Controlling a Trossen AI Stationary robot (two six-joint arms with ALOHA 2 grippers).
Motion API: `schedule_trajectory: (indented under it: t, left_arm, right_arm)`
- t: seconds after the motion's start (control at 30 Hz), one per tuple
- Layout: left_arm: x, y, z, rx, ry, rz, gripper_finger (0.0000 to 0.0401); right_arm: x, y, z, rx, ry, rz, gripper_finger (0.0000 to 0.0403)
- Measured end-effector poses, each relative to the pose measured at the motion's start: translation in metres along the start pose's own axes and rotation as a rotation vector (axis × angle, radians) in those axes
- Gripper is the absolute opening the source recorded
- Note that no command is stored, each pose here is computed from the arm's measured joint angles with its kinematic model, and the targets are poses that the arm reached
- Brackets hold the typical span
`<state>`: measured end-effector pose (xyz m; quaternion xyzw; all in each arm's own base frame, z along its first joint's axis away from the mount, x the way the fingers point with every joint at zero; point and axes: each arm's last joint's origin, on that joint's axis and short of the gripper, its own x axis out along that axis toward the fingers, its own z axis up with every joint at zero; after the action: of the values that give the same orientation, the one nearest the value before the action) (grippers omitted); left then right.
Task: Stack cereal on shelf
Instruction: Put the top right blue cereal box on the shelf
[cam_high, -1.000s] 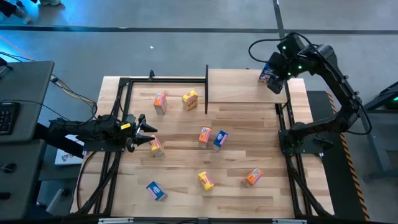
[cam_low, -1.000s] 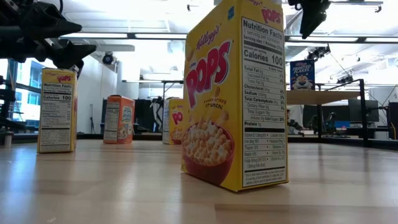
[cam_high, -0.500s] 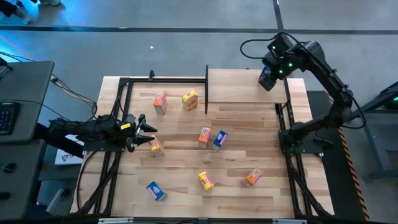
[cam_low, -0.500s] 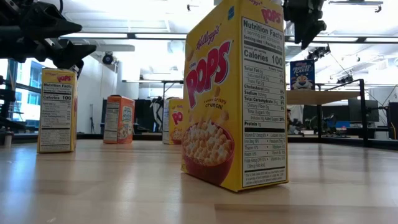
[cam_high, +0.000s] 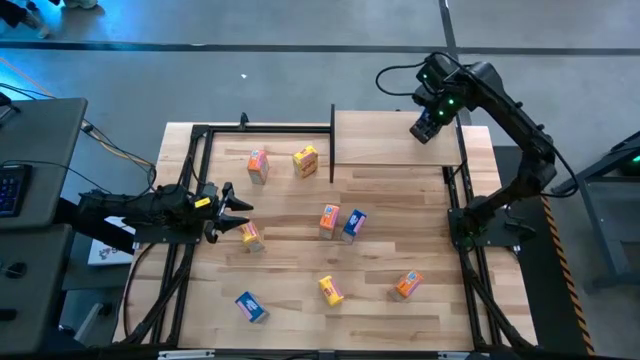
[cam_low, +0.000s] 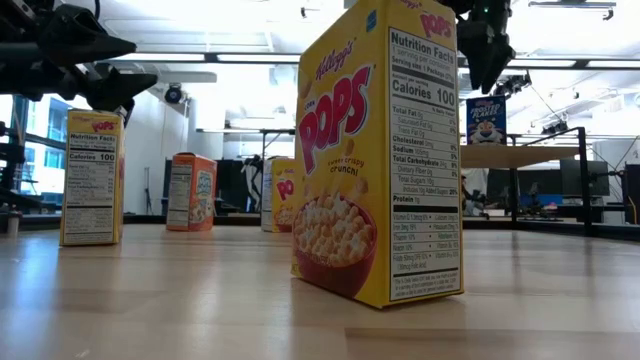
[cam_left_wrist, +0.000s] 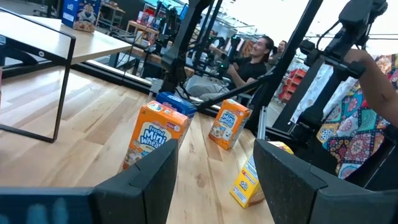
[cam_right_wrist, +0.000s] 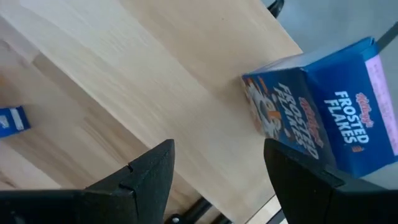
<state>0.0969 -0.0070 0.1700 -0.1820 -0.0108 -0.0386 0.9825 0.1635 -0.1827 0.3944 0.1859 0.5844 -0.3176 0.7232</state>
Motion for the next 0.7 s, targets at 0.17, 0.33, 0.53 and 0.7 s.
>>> schedule_trajectory:
  t: [0.17,0.33,0.53,0.7]
  left_arm:
    - [0.000,0.000,0.000,0.000,0.000,0.000,0.0200]
    - [0.000,0.000,0.000,0.000,0.000,0.000,0.0200]
    - [0.000,0.000,0.000,0.001,0.000,0.000,0.0200]
    - [0.000,0.000,0.000,0.000,0.000,0.001,0.0200]
  right_arm:
    - [0.000,0.000,0.000,-0.057,-0.002,0.017,0.0240]
    - [-0.004,0.003,-0.003,-0.058,-0.021,0.048,0.0240]
    - [-0.020,0.010,-0.015,-0.073,-0.081,0.073,0.0240]
    - [-0.037,0.017,-0.030,-0.059,-0.142,0.079,0.0240]
